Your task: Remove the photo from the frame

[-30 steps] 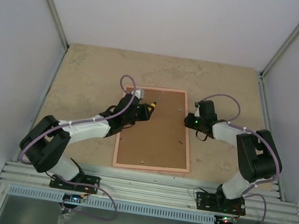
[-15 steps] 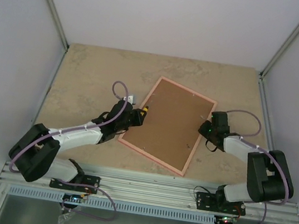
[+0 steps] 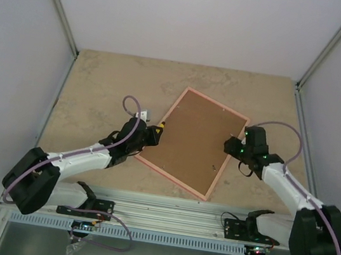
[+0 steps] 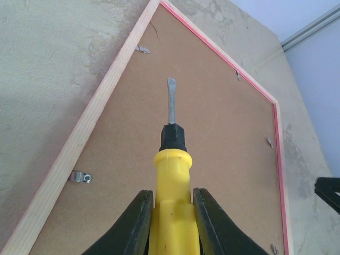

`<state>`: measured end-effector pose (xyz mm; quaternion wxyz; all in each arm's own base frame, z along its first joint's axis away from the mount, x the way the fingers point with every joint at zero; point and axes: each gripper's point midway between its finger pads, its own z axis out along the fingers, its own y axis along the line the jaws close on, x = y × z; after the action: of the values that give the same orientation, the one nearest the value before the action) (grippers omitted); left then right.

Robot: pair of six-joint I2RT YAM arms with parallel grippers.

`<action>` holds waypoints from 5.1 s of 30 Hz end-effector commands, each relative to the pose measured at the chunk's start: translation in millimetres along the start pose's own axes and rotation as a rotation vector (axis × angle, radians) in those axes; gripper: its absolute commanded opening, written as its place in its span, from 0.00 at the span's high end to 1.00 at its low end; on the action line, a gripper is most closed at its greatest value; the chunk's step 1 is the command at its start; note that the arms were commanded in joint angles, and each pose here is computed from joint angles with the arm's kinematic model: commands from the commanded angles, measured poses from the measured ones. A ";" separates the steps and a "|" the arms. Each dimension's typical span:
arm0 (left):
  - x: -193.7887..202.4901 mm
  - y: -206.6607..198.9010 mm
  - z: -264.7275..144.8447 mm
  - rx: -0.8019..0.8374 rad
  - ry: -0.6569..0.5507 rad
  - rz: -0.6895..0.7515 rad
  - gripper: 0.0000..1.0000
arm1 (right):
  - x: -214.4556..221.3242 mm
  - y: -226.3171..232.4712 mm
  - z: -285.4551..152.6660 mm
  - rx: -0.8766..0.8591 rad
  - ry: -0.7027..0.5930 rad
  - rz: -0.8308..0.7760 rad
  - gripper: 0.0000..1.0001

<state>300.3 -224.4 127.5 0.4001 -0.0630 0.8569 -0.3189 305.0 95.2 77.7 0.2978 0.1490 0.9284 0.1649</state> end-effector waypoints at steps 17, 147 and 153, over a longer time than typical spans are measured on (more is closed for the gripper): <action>-19.0 -3.7 -26.5 0.012 -0.088 0.086 1.00 | 182.6 13.3 -52.6 -0.037 0.498 -0.299 0.08; -5.9 -14.4 -24.6 0.147 0.044 0.094 1.00 | 92.1 117.9 26.9 -0.441 0.304 -0.588 0.09; 3.1 -20.8 -16.4 0.135 0.083 0.124 1.00 | 66.1 100.5 32.6 -0.271 0.210 -0.569 0.17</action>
<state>281.4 -220.8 135.1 0.3835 0.0149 0.8560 -0.3465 274.7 233.9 55.1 0.2228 -0.2066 0.9155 0.2638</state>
